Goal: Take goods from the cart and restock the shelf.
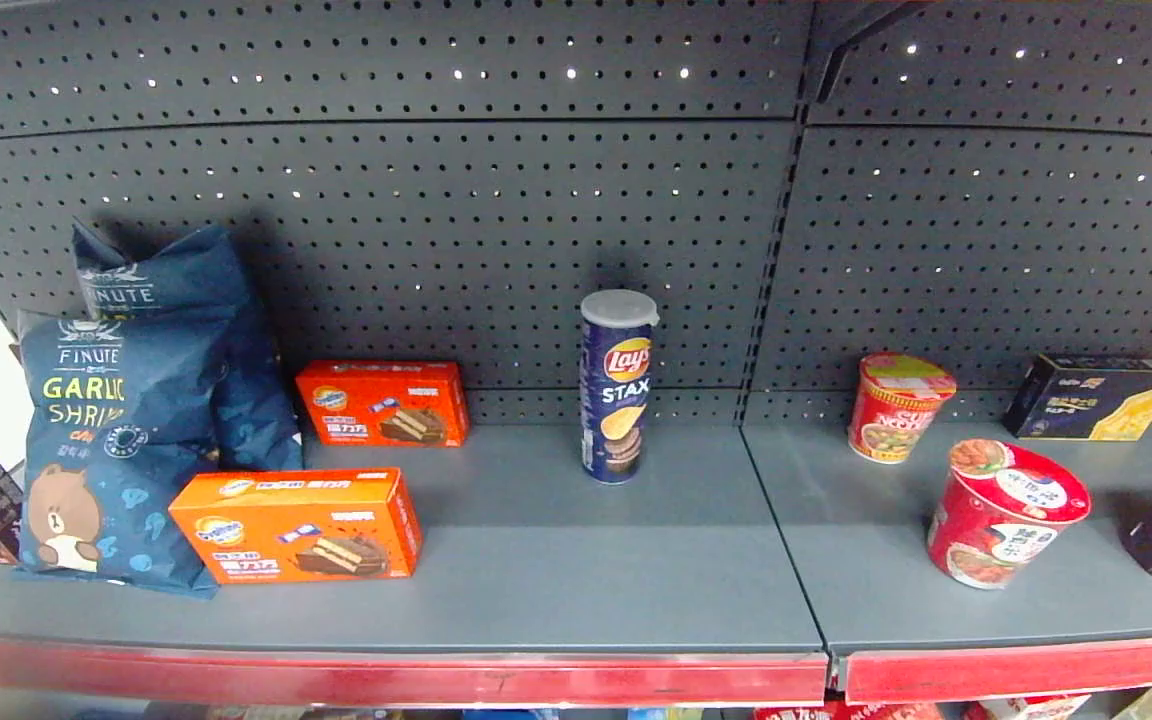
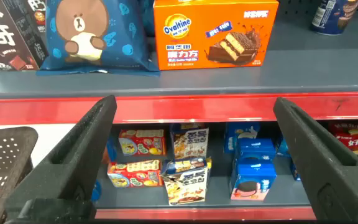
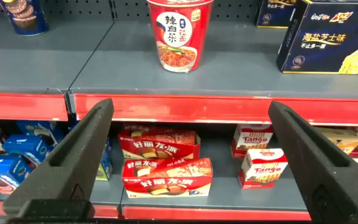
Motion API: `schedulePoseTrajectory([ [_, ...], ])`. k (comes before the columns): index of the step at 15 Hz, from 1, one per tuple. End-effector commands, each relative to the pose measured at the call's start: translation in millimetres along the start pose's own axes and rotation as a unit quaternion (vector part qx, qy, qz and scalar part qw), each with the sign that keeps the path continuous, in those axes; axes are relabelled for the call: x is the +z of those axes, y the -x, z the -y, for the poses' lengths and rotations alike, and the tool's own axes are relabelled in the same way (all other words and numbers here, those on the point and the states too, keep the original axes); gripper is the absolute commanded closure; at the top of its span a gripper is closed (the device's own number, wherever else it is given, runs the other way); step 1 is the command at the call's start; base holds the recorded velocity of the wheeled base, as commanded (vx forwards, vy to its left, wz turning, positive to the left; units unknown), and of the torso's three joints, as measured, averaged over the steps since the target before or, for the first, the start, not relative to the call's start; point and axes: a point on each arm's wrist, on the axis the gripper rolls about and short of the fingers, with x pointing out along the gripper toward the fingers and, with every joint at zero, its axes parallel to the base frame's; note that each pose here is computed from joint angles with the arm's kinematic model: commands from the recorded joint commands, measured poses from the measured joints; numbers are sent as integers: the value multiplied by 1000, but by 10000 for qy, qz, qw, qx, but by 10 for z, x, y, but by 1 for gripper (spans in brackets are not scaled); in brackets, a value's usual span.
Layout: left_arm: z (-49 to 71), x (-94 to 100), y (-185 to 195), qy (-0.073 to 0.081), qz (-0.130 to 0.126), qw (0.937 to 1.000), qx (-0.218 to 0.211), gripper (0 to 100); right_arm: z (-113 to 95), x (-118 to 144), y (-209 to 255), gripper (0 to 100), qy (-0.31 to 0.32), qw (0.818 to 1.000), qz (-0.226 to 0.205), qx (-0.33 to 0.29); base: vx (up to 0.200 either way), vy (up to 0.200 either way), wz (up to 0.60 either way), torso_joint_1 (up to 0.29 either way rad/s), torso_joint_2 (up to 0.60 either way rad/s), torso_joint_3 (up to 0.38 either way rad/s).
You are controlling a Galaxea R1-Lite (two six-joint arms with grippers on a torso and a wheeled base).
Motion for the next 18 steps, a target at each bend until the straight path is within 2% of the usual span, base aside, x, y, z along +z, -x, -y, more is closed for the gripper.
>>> schedulePoseTrajectory([
  [1,0,0,-1,4,-4,10000,0,0,0,1,0,0,12,10000,7,2,0,0,600,2,-2,2],
  [18,0,0,-1,4,-4,10000,8,0,0,1,0,0,12,10000,7,-5,0,0,600,3,2,2],
])
